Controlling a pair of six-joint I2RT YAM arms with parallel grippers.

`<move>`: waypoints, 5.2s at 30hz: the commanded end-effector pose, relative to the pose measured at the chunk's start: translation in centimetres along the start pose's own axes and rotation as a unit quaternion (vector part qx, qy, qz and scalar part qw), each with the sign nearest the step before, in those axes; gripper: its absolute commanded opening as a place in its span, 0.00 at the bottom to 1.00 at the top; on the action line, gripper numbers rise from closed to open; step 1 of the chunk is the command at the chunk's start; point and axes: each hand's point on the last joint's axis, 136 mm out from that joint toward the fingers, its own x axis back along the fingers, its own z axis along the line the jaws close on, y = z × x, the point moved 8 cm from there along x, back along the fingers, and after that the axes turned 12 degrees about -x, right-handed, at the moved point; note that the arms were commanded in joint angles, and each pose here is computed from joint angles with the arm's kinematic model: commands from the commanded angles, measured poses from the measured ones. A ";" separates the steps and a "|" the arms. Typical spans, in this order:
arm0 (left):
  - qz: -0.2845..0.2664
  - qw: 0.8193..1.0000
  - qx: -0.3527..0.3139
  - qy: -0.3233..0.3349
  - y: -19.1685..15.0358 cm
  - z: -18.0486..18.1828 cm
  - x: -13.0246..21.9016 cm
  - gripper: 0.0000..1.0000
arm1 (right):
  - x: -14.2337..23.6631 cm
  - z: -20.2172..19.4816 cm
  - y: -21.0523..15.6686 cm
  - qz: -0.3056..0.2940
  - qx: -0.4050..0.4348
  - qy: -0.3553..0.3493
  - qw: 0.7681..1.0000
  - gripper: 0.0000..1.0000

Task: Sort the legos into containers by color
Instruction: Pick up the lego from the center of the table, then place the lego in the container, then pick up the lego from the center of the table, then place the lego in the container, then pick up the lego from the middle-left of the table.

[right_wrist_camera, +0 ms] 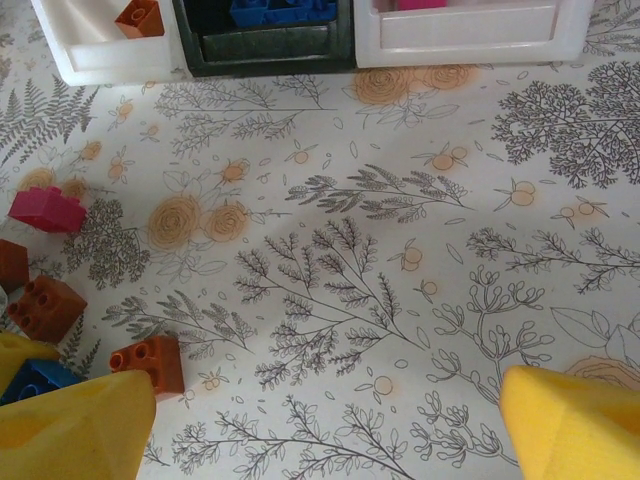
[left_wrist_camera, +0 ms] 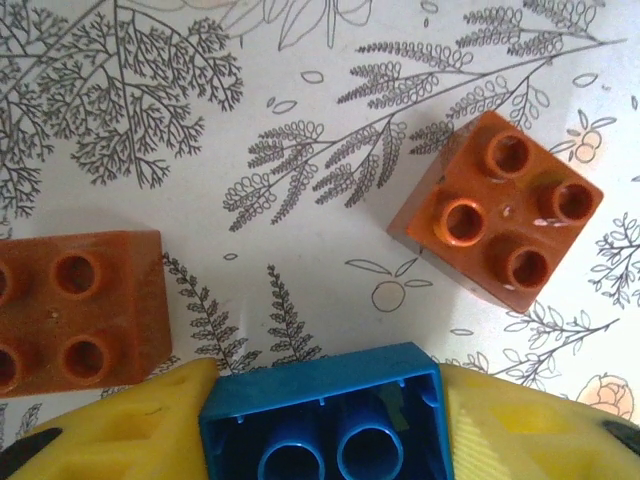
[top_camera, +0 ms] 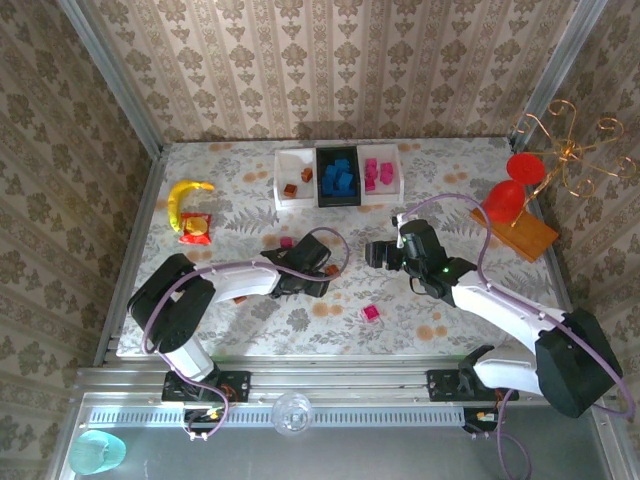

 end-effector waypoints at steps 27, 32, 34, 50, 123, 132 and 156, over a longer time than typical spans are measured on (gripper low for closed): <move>-0.170 0.985 -0.002 0.025 23.5 10.6 -1.8 0.51 | 1.8 -0.1 1.0 -0.043 -0.029 0.008 0.999 0.91; -0.168 0.986 -0.008 0.021 24.9 11.2 -2.1 0.60 | 1.8 -0.1 0.9 -0.042 -0.029 0.009 0.999 0.91; -0.173 0.985 -0.010 0.016 25.2 11.2 -1.6 0.66 | 1.7 -0.1 0.8 -0.040 -0.031 0.010 0.999 0.91; -0.195 0.979 0.055 -0.005 11.8 11.1 6.7 0.76 | -0.3 3.0 -1.8 0.041 0.052 0.047 0.997 0.91; -0.153 0.963 0.219 0.019 -4.5 14.3 8.8 0.83 | -18.6 18.0 15.3 -0.078 0.086 0.120 0.986 0.65; -0.088 0.975 0.204 0.017 -4.9 13.9 6.8 0.76 | -11.4 14.0 10.4 -0.054 0.065 0.145 0.986 0.74; -0.026 0.997 0.078 0.003 -3.1 9.5 2.9 0.69 | -9.0 9.2 6.6 -0.033 0.046 0.087 0.995 0.77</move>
